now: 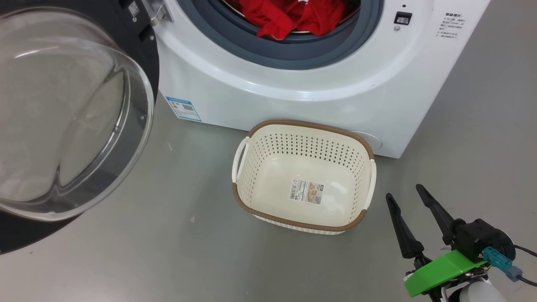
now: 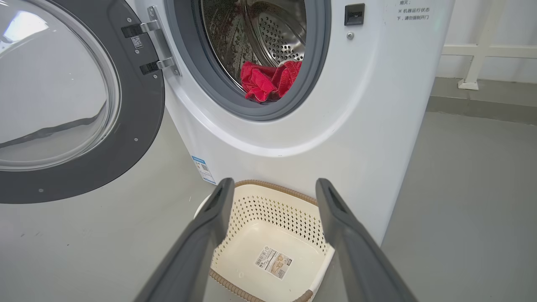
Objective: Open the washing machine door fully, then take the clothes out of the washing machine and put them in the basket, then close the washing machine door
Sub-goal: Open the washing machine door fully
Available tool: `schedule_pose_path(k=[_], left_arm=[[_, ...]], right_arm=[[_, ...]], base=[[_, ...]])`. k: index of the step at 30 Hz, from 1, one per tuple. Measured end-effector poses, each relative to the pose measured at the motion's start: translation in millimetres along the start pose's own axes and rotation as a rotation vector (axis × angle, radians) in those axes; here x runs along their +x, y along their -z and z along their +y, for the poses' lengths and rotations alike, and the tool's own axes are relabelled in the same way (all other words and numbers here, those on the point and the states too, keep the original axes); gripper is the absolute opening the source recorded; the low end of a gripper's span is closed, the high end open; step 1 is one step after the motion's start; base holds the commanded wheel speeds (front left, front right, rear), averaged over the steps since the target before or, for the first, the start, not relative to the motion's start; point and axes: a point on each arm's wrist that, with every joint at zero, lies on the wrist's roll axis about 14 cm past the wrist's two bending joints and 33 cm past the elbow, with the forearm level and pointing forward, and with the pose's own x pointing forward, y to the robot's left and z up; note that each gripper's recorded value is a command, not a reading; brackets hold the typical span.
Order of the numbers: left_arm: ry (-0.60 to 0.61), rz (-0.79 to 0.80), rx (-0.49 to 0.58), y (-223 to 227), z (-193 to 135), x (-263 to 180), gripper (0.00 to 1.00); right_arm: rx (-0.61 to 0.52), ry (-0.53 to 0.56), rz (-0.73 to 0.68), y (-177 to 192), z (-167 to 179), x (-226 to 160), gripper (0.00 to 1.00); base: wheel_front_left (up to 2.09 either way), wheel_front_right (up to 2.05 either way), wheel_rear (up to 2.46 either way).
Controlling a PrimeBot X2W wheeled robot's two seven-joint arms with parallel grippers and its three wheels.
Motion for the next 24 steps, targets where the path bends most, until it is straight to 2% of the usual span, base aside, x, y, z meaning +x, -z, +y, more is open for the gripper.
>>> schedule_pose_path(k=[12, 21, 24], left_arm=[[0.04, 0.006, -0.015, 0.8, -11.0, -4.9, 0.0], [0.11, 0.019, -0.022, 8.1, -22.7, -35.0, 0.0], [0.142, 0.015, -0.013, 7.5, -27.0, -44.4, 0.18]], right_arm=[[-0.017, -0.011, -0.029, -12.2, 4.8, -0.3, 1.0], [-0.029, -0.021, -0.069, -28.9, 13.6, -6.5, 1.0], [-0.032, -0.019, -0.09, -36.5, 14.3, -9.7, 1.0]], base=[[0.0, 0.0, 0.0], [0.0, 0.0, 0.0], [0.0, 0.0, 0.0]])
